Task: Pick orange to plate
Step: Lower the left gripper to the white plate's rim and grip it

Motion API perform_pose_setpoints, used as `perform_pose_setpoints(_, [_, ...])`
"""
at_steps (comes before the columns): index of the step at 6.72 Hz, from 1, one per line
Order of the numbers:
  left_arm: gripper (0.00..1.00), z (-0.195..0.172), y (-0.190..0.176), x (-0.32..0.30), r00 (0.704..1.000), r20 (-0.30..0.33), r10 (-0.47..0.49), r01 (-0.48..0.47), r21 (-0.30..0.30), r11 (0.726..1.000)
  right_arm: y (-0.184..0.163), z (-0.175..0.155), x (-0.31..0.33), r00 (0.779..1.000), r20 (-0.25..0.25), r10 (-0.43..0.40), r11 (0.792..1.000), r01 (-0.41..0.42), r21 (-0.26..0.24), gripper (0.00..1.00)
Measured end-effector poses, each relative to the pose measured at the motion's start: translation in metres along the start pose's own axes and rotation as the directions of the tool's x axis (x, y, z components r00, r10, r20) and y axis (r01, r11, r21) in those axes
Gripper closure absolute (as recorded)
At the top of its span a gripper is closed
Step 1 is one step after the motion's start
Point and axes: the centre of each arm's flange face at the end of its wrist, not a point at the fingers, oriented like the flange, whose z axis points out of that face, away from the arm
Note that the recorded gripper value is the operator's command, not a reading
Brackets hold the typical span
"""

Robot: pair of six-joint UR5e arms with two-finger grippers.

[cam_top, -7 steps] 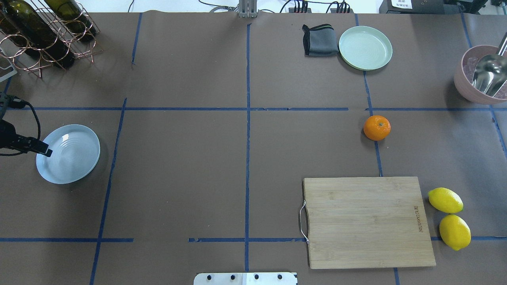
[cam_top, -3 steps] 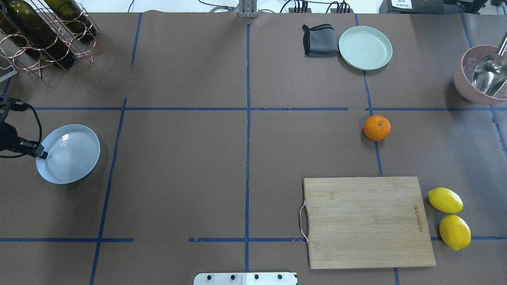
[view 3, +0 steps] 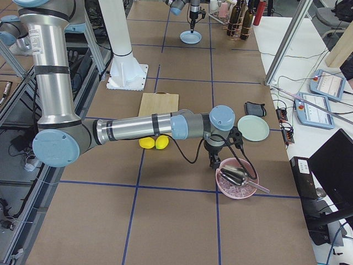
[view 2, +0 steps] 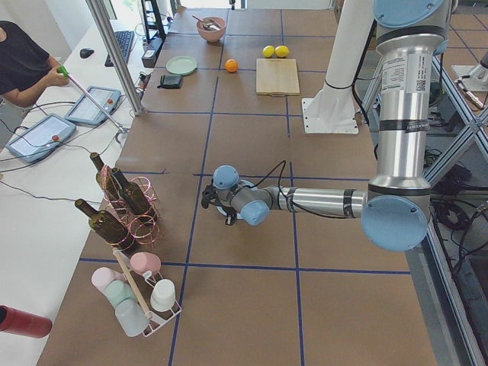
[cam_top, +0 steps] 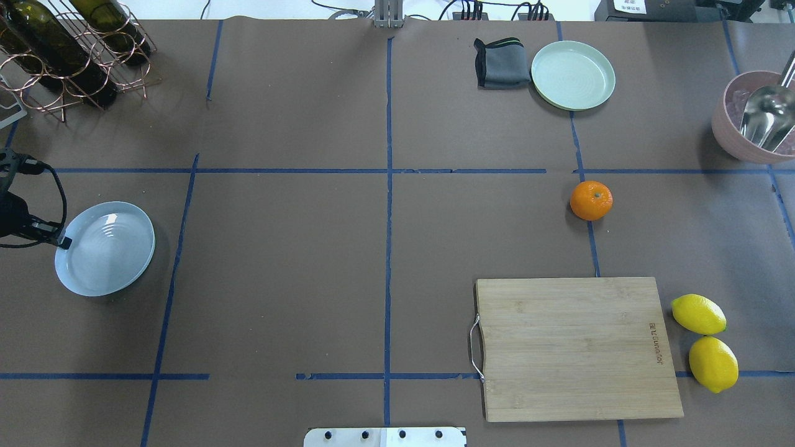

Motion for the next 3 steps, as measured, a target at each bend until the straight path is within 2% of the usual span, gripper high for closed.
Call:
perform_pose_setpoints(1, [1.0,-0.011,-0.004,0.017,0.999,-0.026,0.02,-0.02,0.016,1.0,0.0,-0.001,-0.001,1.0,0.0,-0.003,1.0,0.003,0.002,0.0])
perform_pose_setpoints(2, [1.0,-0.027,-0.012,0.046,0.996,-0.09,0.017,-0.015,0.019,1.0,-0.001,-0.004,-0.005,1.0,0.0,-0.01,1.0,0.01,0.009,0.0])
perform_pose_setpoints(3, [1.0,-0.043,-0.025,0.081,0.985,-0.17,-0.028,0.029,0.005,1.0,-0.002,-0.009,-0.01,1.0,-0.001,-0.019,1.0,0.019,0.017,0.0])
